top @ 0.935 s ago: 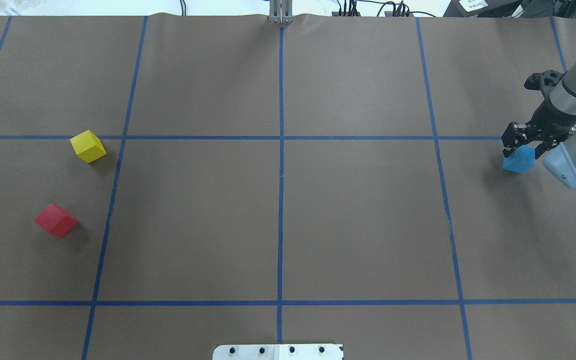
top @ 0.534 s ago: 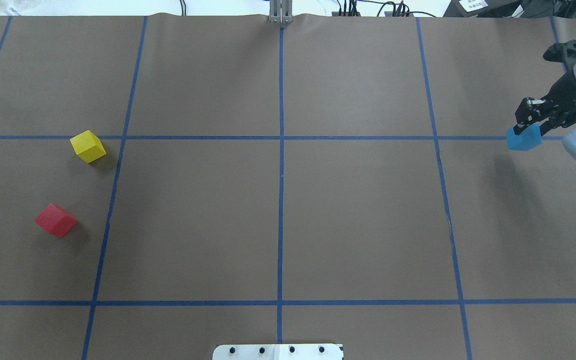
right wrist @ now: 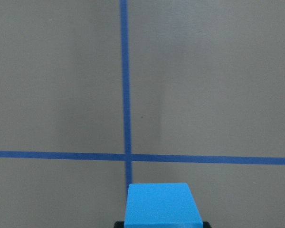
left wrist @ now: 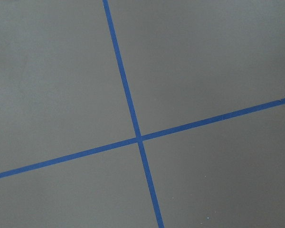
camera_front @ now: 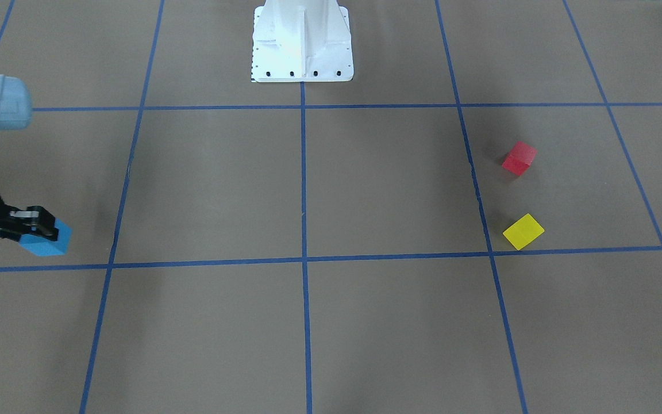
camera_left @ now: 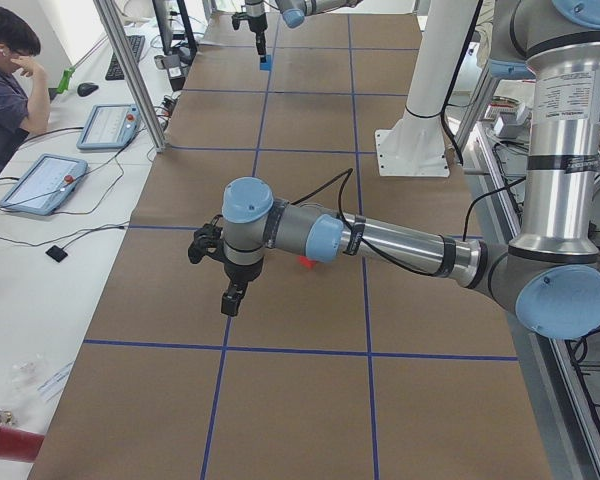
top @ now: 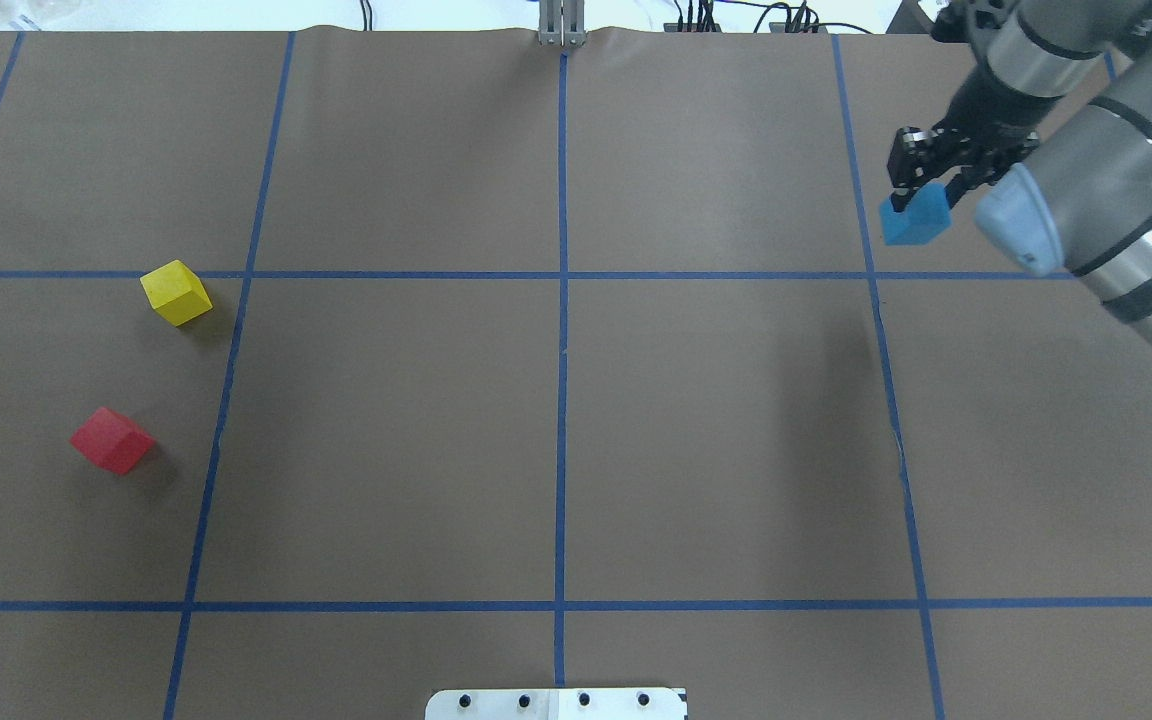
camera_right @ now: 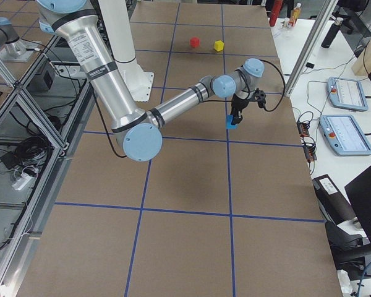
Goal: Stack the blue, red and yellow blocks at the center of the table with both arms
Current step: 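Carry the blue cube with the right gripper to the table center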
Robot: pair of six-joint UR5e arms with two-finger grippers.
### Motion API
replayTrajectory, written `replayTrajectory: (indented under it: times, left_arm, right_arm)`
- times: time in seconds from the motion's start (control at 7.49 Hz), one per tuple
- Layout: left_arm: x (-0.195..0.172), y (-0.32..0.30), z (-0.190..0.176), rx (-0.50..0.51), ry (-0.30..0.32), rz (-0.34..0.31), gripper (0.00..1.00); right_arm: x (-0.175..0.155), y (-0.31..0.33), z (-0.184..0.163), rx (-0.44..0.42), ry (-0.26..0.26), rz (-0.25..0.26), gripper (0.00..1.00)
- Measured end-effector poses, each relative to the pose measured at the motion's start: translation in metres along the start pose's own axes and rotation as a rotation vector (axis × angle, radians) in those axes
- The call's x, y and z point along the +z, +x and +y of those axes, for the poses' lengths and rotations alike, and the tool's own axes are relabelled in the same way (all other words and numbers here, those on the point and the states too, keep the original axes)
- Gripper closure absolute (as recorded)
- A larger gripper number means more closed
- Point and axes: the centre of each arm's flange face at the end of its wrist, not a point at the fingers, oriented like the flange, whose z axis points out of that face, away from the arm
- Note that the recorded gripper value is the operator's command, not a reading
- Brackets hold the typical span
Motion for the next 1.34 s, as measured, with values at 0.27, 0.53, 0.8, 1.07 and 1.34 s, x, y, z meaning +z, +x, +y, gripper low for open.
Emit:
replayTrajectory:
  times: [0.27,0.53,0.8,1.07,1.34]
  left_arm:
    - [-0.001,0.001,0.000,0.003,0.000,0.001,0.00]
    - [-0.001,0.002,-0.001,0.003,-0.001,0.002,0.00]
    - [-0.001,0.003,-0.001,0.003,0.000,0.003,0.00]
    - [-0.001,0.003,-0.001,0.002,0.001,0.002,0.00]
    - [-0.001,0.003,-0.001,0.001,0.001,0.002,0.00]
  right_arm:
    - [0.004,-0.128,-0.021,-0.036,-0.037,0.007,1.00]
    - [0.018,-0.234,-0.028,0.037,-0.076,0.005,1.00]
    - [0.057,-0.305,-0.016,0.078,-0.077,0.004,1.00]
    - [0.107,-0.335,0.002,0.084,-0.072,0.019,1.00]
    - [0.121,-0.344,0.010,0.094,-0.076,0.021,1.00]
